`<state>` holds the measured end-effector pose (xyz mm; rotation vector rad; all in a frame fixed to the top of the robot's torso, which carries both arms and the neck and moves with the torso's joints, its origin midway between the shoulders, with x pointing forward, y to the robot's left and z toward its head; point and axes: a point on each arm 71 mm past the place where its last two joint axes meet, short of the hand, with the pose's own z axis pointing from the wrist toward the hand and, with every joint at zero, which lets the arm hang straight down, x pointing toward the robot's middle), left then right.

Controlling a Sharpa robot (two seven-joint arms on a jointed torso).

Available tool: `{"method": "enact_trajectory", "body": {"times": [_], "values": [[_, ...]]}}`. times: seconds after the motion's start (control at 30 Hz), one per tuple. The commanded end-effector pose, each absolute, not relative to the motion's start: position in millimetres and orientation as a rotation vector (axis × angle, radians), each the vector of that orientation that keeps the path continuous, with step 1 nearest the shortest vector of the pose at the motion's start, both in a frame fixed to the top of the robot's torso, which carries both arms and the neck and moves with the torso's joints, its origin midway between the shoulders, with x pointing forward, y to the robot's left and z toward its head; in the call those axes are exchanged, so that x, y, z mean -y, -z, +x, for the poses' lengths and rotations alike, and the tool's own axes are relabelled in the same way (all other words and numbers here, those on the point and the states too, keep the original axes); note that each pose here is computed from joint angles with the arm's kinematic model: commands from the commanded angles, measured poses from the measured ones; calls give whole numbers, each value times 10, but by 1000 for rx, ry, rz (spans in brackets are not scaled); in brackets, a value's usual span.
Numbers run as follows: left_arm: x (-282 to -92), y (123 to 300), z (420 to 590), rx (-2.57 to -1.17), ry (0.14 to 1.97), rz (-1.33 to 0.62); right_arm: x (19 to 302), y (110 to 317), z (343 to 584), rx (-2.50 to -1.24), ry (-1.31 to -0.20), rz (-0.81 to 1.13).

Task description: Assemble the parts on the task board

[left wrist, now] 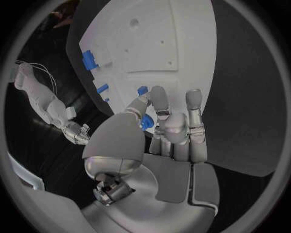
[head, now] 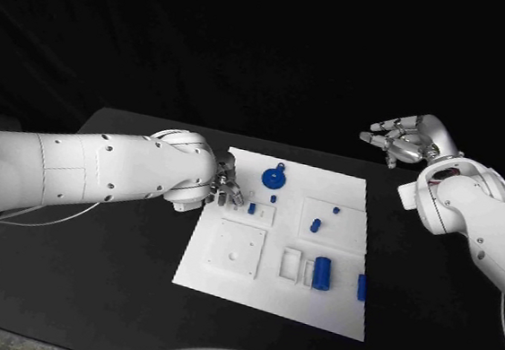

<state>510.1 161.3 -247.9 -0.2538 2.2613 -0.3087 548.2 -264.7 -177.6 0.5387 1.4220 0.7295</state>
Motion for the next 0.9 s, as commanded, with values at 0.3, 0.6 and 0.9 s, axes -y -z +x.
{"method": "enact_trajectory", "body": {"times": [0.3, 0.6, 0.9], "values": [[-1593, 2509, 5151, -2401, 285, -243, 2612, 1791, 5485, -1440, -744, 526], [-1567, 2476, 5244, -2416, 266, -237, 2594, 1794, 5487, -1442, -747, 526], [-1513, 2444, 5314, -2462, 260, -226, 2576, 1801, 5491, -1445, -750, 526]]}}
